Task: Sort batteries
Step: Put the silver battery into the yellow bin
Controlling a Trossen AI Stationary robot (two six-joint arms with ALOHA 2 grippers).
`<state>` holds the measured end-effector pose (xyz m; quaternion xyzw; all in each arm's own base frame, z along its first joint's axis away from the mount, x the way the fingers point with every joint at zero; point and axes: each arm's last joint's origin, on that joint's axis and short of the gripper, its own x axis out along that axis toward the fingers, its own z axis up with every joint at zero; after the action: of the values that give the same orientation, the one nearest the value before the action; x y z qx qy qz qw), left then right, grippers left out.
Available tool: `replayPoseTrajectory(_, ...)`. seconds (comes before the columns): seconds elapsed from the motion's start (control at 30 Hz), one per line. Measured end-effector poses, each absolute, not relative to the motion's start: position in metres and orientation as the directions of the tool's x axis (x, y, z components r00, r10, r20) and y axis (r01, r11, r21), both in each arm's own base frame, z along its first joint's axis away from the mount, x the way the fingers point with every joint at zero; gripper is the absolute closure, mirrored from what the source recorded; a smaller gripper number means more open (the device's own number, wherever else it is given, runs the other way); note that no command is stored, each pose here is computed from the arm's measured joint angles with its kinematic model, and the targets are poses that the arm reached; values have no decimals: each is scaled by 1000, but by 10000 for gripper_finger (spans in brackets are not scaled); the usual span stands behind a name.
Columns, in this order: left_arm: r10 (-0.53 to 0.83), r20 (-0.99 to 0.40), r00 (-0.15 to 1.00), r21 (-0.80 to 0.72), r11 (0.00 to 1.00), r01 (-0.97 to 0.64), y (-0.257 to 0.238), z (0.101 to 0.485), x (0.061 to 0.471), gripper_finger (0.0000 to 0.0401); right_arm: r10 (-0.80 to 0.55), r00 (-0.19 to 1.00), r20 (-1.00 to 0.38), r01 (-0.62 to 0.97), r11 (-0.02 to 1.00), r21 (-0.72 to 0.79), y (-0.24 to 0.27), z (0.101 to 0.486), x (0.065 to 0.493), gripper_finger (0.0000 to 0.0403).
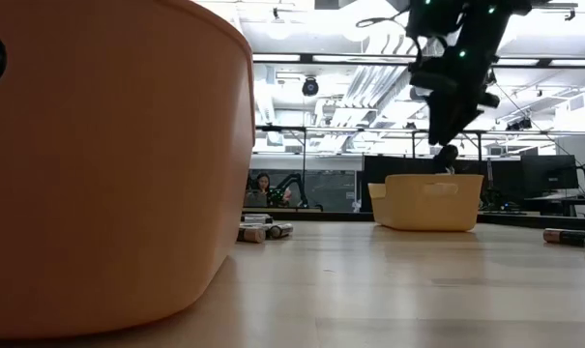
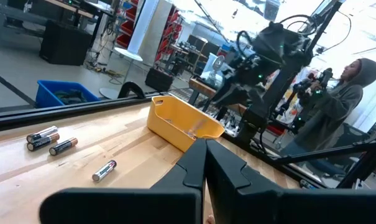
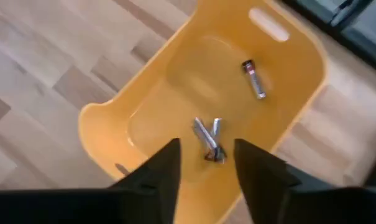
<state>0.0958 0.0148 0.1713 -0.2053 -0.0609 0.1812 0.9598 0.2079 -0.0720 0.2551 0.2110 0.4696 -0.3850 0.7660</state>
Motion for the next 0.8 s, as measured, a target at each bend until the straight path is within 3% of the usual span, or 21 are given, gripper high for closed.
replayPoseTrajectory(0.2, 373, 42, 927, -416, 850, -323, 15, 171, 96, 400, -245, 351, -903, 766, 631, 127, -69, 262, 209, 187)
replayPoseTrajectory(0.33, 373, 42, 927, -416, 850, -323, 15, 171, 96, 400, -14, 397, -918, 723, 620, 304, -32, 264, 213, 183)
replayPoseTrajectory(0.53, 373, 42, 927, -416, 850, -323, 15, 171, 96, 400, 324, 212, -922, 760, 538, 364, 65, 248, 206, 182)
replayPoseTrajectory(0.8, 373, 42, 927, -416, 850, -323, 15, 171, 96, 400, 465, -83, -881, 898, 418, 136, 169, 213, 174, 181)
